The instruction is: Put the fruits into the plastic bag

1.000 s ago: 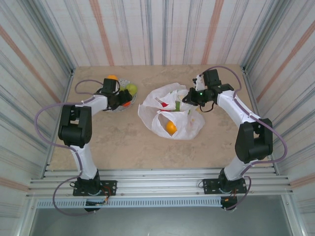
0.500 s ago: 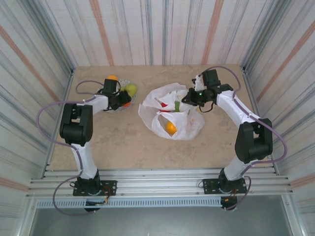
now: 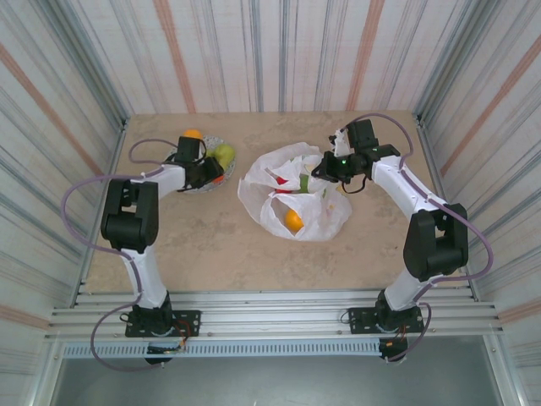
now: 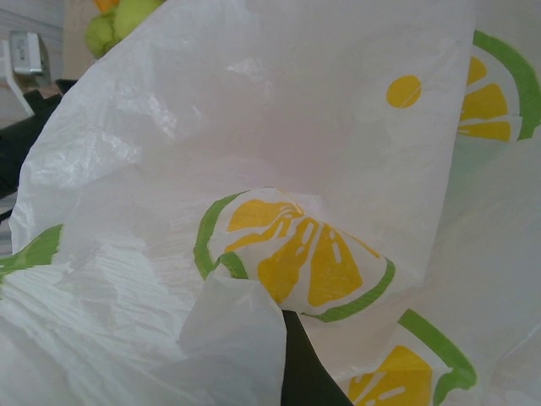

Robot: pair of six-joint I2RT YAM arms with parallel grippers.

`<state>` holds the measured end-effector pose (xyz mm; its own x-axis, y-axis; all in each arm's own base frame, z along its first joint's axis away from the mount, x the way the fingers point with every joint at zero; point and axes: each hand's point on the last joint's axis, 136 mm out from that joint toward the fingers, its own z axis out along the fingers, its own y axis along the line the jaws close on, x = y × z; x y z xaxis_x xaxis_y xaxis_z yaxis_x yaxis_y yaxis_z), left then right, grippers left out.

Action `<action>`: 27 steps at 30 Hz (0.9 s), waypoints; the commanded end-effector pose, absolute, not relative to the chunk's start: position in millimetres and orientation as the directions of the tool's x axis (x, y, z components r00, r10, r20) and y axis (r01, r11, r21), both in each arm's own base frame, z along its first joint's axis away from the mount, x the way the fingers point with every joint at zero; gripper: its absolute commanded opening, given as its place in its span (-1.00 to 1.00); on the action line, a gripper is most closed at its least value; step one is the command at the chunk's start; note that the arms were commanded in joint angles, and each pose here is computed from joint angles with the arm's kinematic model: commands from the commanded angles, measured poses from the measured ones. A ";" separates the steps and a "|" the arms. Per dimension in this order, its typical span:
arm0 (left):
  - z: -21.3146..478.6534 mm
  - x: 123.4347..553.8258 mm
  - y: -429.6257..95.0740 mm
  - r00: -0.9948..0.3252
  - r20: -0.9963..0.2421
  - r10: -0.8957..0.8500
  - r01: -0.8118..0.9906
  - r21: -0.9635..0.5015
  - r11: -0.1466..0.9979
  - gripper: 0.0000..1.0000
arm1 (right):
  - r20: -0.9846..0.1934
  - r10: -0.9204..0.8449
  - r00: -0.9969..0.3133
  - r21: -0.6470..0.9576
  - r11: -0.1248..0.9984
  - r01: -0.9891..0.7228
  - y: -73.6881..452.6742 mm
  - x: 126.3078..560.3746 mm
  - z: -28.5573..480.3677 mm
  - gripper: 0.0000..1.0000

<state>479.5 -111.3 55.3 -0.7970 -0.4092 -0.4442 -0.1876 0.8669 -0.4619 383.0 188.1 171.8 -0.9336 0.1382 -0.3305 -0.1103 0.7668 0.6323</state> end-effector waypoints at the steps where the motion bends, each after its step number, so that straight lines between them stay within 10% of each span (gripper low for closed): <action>1: 81.8 475.0 -109.7 -0.766 -0.491 -0.415 -0.162 -0.476 0.864 0.16 | -0.331 0.123 -0.935 0.631 0.766 -0.123 189.4 375.2 174.1 -1.00; 27: 216.3 325.2 -174.2 -0.689 -0.673 -0.269 0.233 -0.558 0.797 0.12 | -0.330 0.139 -0.934 0.618 0.780 -0.102 185.4 380.7 176.7 -1.00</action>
<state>347.5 -162.0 217.3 -0.6707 -0.3270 -0.6658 0.1736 0.8035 -0.5694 382.9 187.0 170.7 -0.9341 0.1400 -0.3284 -0.1049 0.7715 0.6275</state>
